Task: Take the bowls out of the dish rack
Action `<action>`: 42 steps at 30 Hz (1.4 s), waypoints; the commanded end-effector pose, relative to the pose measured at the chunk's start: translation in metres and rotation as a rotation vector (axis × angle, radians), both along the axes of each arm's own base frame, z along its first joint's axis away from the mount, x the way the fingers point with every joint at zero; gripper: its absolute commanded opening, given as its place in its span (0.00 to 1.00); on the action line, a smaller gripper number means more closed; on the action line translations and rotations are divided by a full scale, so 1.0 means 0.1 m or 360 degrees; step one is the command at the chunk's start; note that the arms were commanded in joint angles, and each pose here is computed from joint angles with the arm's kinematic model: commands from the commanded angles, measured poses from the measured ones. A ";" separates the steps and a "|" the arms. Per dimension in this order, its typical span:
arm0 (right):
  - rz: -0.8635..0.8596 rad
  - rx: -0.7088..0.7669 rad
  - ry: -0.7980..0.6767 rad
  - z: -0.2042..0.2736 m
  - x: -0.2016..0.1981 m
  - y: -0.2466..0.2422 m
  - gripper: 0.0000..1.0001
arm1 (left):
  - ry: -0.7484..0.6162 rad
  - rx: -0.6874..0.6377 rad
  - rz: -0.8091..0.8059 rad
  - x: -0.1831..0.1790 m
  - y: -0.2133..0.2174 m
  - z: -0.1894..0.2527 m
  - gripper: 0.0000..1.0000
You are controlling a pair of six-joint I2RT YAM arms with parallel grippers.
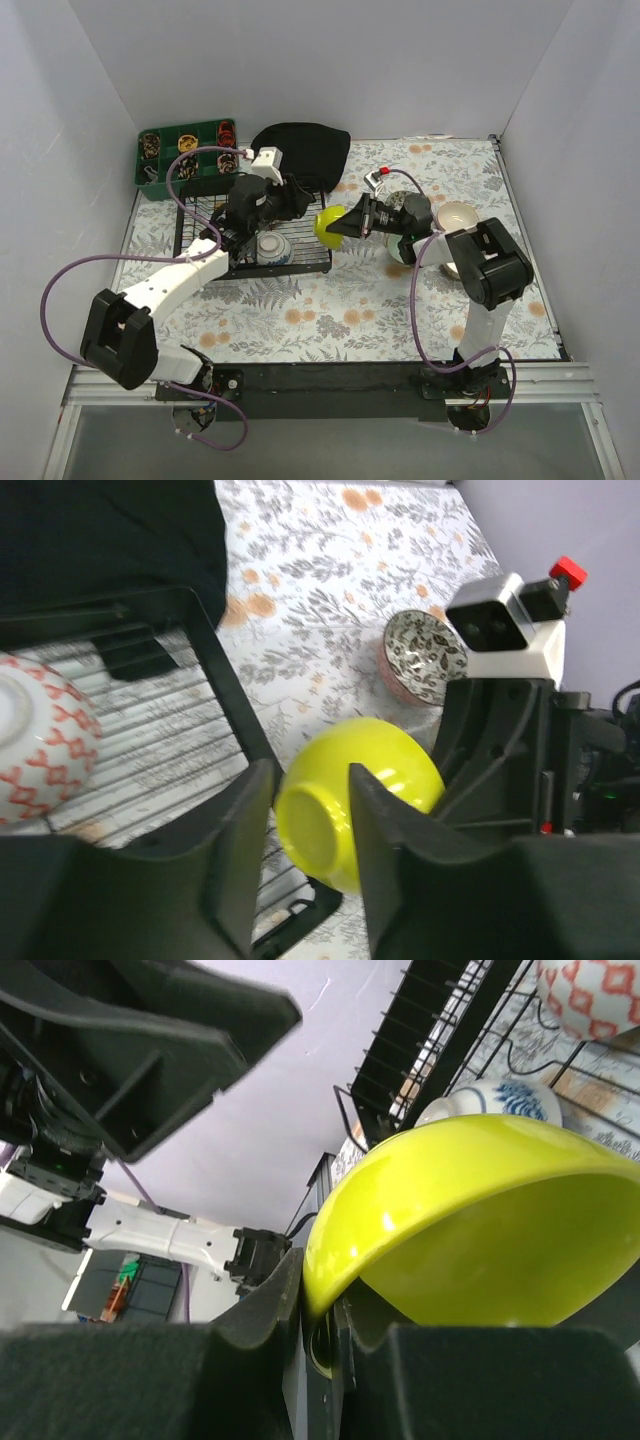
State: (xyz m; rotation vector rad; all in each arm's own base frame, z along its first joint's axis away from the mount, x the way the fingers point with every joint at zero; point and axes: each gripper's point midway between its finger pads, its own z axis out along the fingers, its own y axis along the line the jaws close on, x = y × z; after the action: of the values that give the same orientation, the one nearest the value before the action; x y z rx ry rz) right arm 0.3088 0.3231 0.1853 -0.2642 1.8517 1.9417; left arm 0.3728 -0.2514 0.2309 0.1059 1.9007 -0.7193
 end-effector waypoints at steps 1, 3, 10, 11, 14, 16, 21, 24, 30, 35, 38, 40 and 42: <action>0.0026 0.0188 -0.0612 0.62 -0.26 -0.19 0.01 | -0.0250 0.0056 0.0145 0.01 0.26 0.43 0.45; 0.0013 0.0108 -0.0603 0.57 -0.26 -0.26 0.01 | -0.0310 0.0109 0.0210 0.02 0.38 0.51 0.55; -0.0109 -0.0497 -0.0593 0.13 -0.20 -0.53 0.01 | -0.0417 0.0306 0.0380 0.00 0.71 0.59 0.79; -0.0209 -0.0630 -0.0590 0.07 -0.10 -0.60 0.01 | -0.0423 0.0335 0.0391 -0.01 0.74 0.56 0.81; -0.0295 -0.1033 -0.0626 -0.04 -0.04 -0.88 0.01 | -0.0474 0.0420 0.0476 -0.04 0.91 0.58 0.90; -0.0332 -0.1191 -0.0638 0.01 -0.02 -1.02 0.01 | -0.0505 0.0445 0.0508 -0.04 0.96 0.63 0.95; -0.0321 -0.1706 -0.0542 -0.21 -0.23 -1.39 0.01 | -0.0544 0.0502 0.0566 -0.05 1.07 0.65 0.98; -0.0280 -0.1914 -0.0476 -0.32 -0.43 -1.50 0.01 | -0.0549 0.0530 0.0577 -0.04 1.09 0.63 0.98; -0.0180 -0.2139 -0.0317 -0.52 -0.89 -1.61 0.01 | -0.0548 0.0548 0.0570 -0.04 1.10 0.61 0.98; -0.0127 -0.2237 -0.0139 -0.78 -1.26 -1.67 0.01 | -0.0545 0.0549 0.0552 -0.05 1.07 0.60 0.98; -0.0119 -0.2303 -0.0026 -0.98 -1.41 -1.74 0.01 | -0.0541 0.0550 0.0536 -0.04 1.05 0.58 0.98; -0.0134 -0.2383 0.0012 -1.09 -1.45 -1.85 0.01 | -0.0539 0.0551 0.0533 -0.04 1.05 0.58 0.98; -0.0152 -0.2436 0.0029 -1.14 -1.45 -1.90 0.01 | -0.0536 0.0554 0.0529 -0.05 1.05 0.57 0.98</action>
State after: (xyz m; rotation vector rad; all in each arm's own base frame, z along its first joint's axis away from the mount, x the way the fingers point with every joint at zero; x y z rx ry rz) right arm 0.1644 0.1492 0.0789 -0.6487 2.8167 0.2324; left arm 0.3708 -0.1483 0.2798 0.1145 1.6696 -0.1314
